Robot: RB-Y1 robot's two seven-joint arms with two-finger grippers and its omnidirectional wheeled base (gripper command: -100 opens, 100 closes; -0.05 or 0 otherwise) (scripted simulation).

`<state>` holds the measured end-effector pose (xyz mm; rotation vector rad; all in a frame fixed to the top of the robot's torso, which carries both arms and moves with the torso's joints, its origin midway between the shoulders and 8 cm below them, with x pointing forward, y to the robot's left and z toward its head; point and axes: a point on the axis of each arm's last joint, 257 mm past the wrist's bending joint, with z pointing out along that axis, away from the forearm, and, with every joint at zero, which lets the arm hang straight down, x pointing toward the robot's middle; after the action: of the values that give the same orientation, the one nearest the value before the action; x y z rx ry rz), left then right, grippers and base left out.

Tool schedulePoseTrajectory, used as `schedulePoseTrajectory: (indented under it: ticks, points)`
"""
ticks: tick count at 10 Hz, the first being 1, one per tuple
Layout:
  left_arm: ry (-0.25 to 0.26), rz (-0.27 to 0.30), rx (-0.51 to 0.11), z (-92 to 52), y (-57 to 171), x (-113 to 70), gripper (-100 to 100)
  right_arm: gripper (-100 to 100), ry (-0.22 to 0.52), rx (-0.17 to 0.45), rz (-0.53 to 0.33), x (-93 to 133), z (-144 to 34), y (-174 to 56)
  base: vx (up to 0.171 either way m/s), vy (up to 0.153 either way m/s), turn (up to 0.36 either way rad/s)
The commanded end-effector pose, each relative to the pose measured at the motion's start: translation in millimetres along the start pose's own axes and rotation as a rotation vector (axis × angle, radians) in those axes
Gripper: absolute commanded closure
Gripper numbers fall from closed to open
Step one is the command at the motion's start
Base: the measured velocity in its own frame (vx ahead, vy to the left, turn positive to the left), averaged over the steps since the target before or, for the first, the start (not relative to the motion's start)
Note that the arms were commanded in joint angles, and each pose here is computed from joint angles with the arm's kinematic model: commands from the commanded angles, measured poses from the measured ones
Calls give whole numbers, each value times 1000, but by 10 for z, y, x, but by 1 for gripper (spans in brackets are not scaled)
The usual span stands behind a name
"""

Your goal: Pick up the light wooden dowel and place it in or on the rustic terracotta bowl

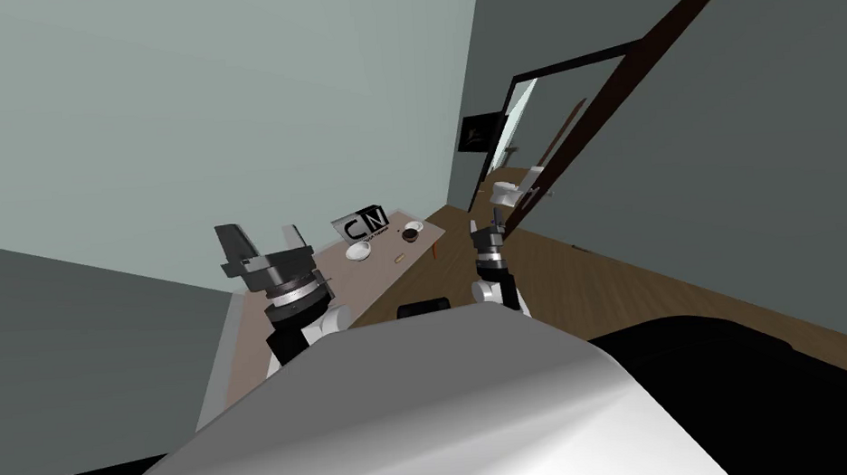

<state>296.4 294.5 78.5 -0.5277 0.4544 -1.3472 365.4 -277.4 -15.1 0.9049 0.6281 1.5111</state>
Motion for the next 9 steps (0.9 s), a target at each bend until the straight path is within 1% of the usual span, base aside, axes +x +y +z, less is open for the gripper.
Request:
schedulePoseTrajectory:
  ticks: [1,3,5,7,9]
  points:
    - [30,14,-17,-6,65,35,-100,0,0,0,0,0,0,0,-1,-11,-41]
    - [69,43,-57,-30,219,67,-100,0,0,0,0,0,0,0,-8,-34,-55]
    - [97,82,-117,-77,450,62,-100,0,0,0,0,0,0,0,-15,-54,-85]
    - [113,127,-194,-154,746,13,-100,0,0,0,0,0,0,0,-2,-77,-102]
    - [122,176,-285,-267,1089,-77,-100,0,0,0,0,1,0,0,-4,-102,-119]
